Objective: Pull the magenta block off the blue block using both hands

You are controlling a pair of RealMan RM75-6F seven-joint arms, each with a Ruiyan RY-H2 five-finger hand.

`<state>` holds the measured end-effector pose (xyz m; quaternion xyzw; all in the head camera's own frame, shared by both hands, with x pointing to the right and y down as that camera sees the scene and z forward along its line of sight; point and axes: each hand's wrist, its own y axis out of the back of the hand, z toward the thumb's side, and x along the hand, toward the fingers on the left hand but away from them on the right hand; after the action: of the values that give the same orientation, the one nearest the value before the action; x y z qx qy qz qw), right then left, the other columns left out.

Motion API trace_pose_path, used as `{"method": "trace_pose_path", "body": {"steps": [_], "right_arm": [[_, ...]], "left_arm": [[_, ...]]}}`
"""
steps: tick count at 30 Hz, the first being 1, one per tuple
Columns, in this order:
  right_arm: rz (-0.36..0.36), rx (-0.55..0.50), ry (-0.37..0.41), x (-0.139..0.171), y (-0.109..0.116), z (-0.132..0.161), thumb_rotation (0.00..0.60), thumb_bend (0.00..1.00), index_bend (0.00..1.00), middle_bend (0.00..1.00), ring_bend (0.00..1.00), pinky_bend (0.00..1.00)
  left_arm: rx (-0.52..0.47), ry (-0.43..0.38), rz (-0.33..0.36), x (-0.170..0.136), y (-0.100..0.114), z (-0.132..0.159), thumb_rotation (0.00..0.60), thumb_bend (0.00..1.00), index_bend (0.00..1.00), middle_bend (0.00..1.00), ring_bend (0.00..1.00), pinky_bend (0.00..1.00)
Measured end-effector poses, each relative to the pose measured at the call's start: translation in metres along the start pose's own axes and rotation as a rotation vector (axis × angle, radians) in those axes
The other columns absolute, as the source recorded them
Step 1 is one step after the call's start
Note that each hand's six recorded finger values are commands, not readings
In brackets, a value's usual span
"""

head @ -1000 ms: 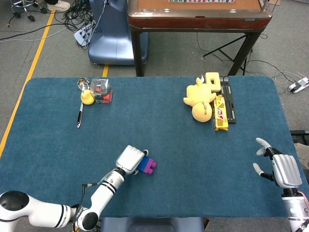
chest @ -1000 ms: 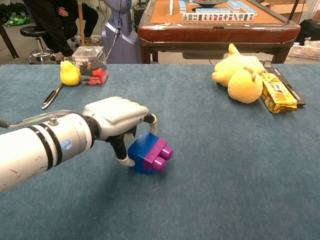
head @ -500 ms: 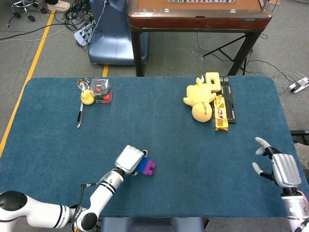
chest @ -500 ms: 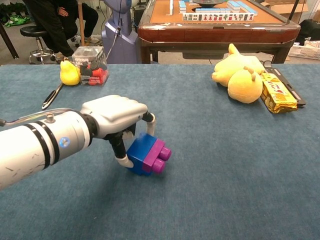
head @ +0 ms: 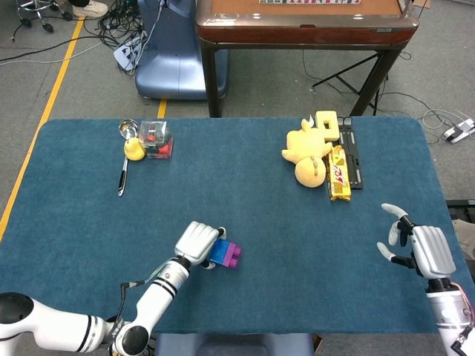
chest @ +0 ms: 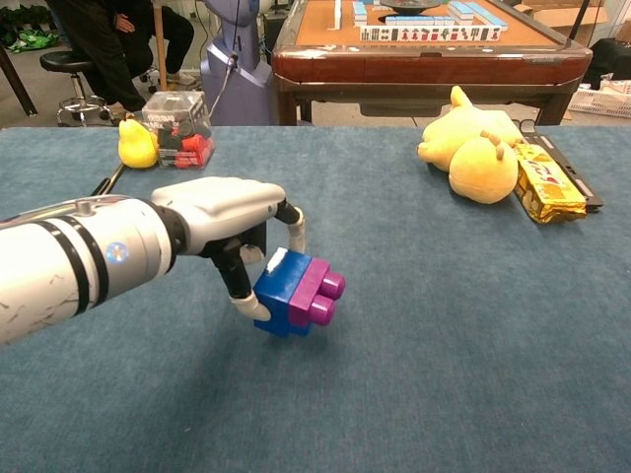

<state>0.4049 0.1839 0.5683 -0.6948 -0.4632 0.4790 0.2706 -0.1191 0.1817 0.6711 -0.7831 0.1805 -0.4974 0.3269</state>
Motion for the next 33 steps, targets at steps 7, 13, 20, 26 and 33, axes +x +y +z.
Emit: {"method": "trace_pose_path", "body": {"steps": [7, 13, 20, 26, 33], "right_arm": [[0.029, -0.065, 0.061, -0.026, 0.009, 0.03, 0.6, 0.11, 0.34, 1.0, 1.0, 1.0], [0.07, -0.116, 0.089, -0.049, 0.011, 0.052, 0.6, 0.05, 0.34, 1.0, 1.0, 1.0], [0.127, -0.199, 0.114, -0.072, 0.014, 0.079, 0.6, 0.02, 0.34, 1.0, 1.0, 1.0], [0.197, -0.235, 0.138, -0.089, 0.012, 0.105, 0.6, 0.01, 0.34, 1.0, 1.0, 1.0], [0.291, -0.26, 0.159, -0.105, 0.006, 0.137, 0.6, 0.01, 0.34, 1.0, 1.0, 1.0]], "left_arm": [[-0.17, 0.082, 0.029, 0.009, 0.022, 0.001, 0.6, 0.01, 0.61, 0.94, 0.97, 1.0], [-0.243, 0.116, 0.094, 0.018, 0.042, 0.008, 0.6, 0.01, 0.6, 0.94, 0.97, 1.0], [-0.281, 0.14, 0.147, 0.025, 0.054, 0.011, 0.6, 0.01, 0.59, 0.94, 0.97, 1.0], [-0.363, 0.166, 0.178, 0.03, 0.064, 0.012, 0.6, 0.01, 0.59, 0.94, 0.97, 1.0], [-0.517, 0.203, 0.203, 0.03, 0.077, 0.006, 0.6, 0.01, 0.61, 0.94, 0.97, 1.0]]}}
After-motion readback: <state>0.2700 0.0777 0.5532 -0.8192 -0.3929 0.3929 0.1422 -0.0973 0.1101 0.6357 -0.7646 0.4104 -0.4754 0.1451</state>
